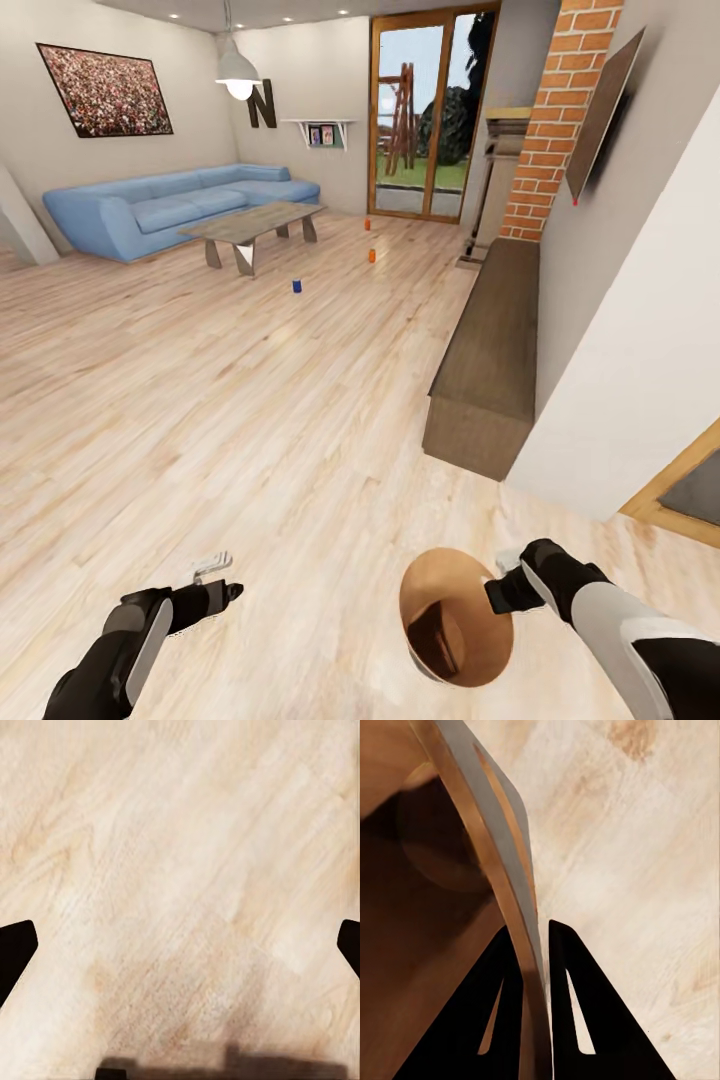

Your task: Put the three can of soda from the living room inside the tash can in the kitchen.

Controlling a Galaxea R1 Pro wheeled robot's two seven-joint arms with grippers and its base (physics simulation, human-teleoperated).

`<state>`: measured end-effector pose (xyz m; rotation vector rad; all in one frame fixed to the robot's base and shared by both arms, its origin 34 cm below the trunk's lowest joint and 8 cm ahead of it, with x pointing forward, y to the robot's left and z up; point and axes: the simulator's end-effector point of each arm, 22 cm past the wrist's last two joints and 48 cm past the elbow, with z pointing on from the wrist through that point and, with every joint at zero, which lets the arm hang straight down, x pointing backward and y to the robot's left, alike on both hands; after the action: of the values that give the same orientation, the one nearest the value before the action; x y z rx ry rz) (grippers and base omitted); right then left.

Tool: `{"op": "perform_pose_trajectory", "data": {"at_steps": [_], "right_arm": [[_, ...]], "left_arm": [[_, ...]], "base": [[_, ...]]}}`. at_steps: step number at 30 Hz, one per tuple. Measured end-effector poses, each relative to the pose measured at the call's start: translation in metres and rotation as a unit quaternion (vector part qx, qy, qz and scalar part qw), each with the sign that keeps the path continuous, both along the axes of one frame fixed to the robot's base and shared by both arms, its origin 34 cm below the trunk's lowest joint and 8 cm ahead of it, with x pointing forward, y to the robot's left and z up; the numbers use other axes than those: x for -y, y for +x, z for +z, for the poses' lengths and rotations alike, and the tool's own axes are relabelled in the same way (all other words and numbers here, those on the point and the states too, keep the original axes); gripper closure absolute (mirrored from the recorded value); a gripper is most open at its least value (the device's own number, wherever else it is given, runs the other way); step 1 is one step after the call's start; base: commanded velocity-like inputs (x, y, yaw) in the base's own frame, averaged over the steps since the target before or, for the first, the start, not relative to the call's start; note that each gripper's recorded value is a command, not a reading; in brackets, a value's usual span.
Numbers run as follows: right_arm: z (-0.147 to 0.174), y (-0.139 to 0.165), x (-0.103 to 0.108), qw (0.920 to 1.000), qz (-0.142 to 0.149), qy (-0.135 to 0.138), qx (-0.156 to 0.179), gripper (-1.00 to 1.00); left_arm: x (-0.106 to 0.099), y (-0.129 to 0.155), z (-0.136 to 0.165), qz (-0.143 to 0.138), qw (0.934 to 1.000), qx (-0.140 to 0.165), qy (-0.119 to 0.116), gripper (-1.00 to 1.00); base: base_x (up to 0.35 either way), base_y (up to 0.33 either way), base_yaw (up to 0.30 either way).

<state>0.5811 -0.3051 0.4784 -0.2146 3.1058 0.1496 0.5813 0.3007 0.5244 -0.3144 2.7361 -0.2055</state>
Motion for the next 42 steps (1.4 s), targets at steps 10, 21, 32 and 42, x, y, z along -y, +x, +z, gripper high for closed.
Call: {"op": "perform_pose_trajectory", "data": {"at_steps": [10,21,32,42], "right_arm": [[-0.001,0.009,-0.004,0.9995,0.017,0.0,0.025,1.0],[-0.001,0.011,-0.014,0.999,0.021,0.005,0.038,1.0],[0.006,0.014,-0.015,0.9987,0.024,0.005,0.045,1.0],[0.011,0.015,-0.029,0.9984,0.032,0.01,0.045,1.0]], "left_arm": [[0.0,0.001,0.0,0.001,1.0,0.004,0.001,-1.0],[-0.001,0.003,0.003,0.001,1.0,0.007,0.0,-1.0],[-0.001,0.005,0.009,0.001,0.9999,0.012,0.0,-1.0],[0.0,0.008,0.015,0.001,0.9998,0.018,0.0,-1.0]], "base": [[0.306,0.118,0.0],[0.275,0.185,0.0],[0.26,0.196,0.0],[0.257,0.199,0.0]]}}
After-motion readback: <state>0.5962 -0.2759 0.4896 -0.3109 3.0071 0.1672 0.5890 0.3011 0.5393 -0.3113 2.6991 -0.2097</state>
